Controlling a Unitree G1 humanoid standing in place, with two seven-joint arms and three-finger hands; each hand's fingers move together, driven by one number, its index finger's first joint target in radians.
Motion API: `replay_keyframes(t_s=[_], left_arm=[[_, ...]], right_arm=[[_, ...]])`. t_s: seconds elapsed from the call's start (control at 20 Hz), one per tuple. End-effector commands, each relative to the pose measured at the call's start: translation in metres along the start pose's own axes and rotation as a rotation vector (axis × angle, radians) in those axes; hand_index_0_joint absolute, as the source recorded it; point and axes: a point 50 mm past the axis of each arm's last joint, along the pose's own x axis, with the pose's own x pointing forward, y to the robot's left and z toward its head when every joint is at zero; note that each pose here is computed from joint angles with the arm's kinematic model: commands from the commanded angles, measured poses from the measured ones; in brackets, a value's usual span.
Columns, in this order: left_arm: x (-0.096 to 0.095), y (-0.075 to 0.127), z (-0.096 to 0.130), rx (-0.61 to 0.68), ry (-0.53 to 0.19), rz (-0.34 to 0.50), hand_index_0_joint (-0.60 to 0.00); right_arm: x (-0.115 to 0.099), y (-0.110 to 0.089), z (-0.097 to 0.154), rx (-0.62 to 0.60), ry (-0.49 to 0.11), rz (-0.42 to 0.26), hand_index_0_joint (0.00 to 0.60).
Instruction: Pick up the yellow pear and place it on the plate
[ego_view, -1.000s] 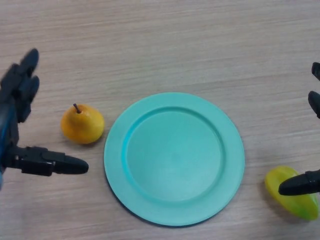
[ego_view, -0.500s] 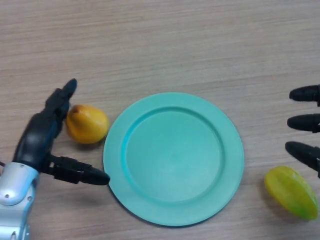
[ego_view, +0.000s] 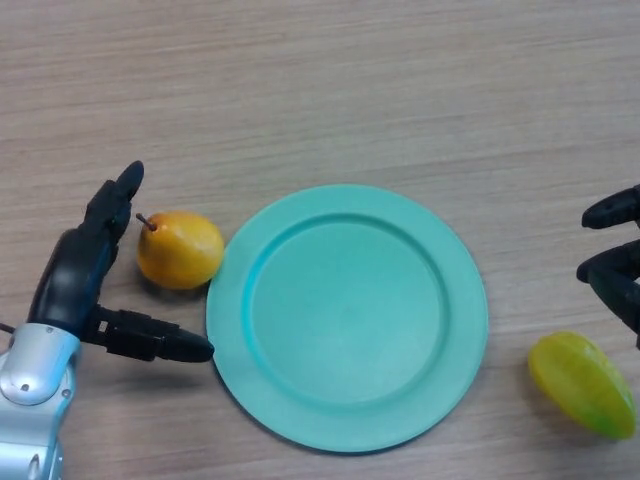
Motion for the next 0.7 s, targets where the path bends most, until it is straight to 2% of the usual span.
replay_keyframes(t_s=[0.05,0.1,0.15,0.2,0.25,0.35,0.4,0.45,0.55,0.6,0.7], left_arm=[[0.004,0.033,0.037,0.09,-0.233,0.139,-0.2],[0.003,0.034,0.037,0.097,-0.241,0.154,-0.3],[0.003,0.036,0.036,0.126,-0.261,0.194,-0.451],[0.003,0.037,0.036,0.154,-0.275,0.218,-0.551],[0.002,0.038,0.036,0.187,-0.281,0.22,-0.6],[-0.002,0.04,0.037,0.209,-0.3,0.21,-0.6],[-0.003,0.043,0.039,0.234,-0.311,0.226,-0.6],[-0.003,0.05,0.044,0.295,-0.329,0.277,-0.6],[-0.008,0.06,0.06,0.308,-0.4,0.356,-0.6],[-0.011,0.061,0.065,0.295,-0.412,0.351,-0.6],[-0.017,0.059,0.081,0.286,-0.482,0.367,-0.6]], right_arm=[[-0.009,-0.015,0.026,-0.081,-0.153,-0.095,0.6],[-0.01,-0.015,0.026,-0.081,-0.154,-0.097,0.6],[-0.01,-0.015,0.027,-0.082,-0.153,-0.099,0.6],[-0.01,-0.015,0.028,-0.083,-0.153,-0.102,0.6],[-0.011,-0.014,0.029,-0.088,-0.154,-0.102,0.6],[-0.01,-0.013,0.029,-0.096,-0.158,-0.102,0.6],[-0.009,-0.013,0.029,-0.096,-0.16,-0.102,0.6],[-0.009,-0.013,0.029,-0.097,-0.164,-0.1,0.6],[-0.009,-0.013,0.03,-0.099,-0.176,-0.101,0.6],[-0.009,-0.013,0.03,-0.098,-0.172,-0.101,0.6],[-0.008,-0.011,0.028,-0.097,-0.16,-0.094,0.6]])
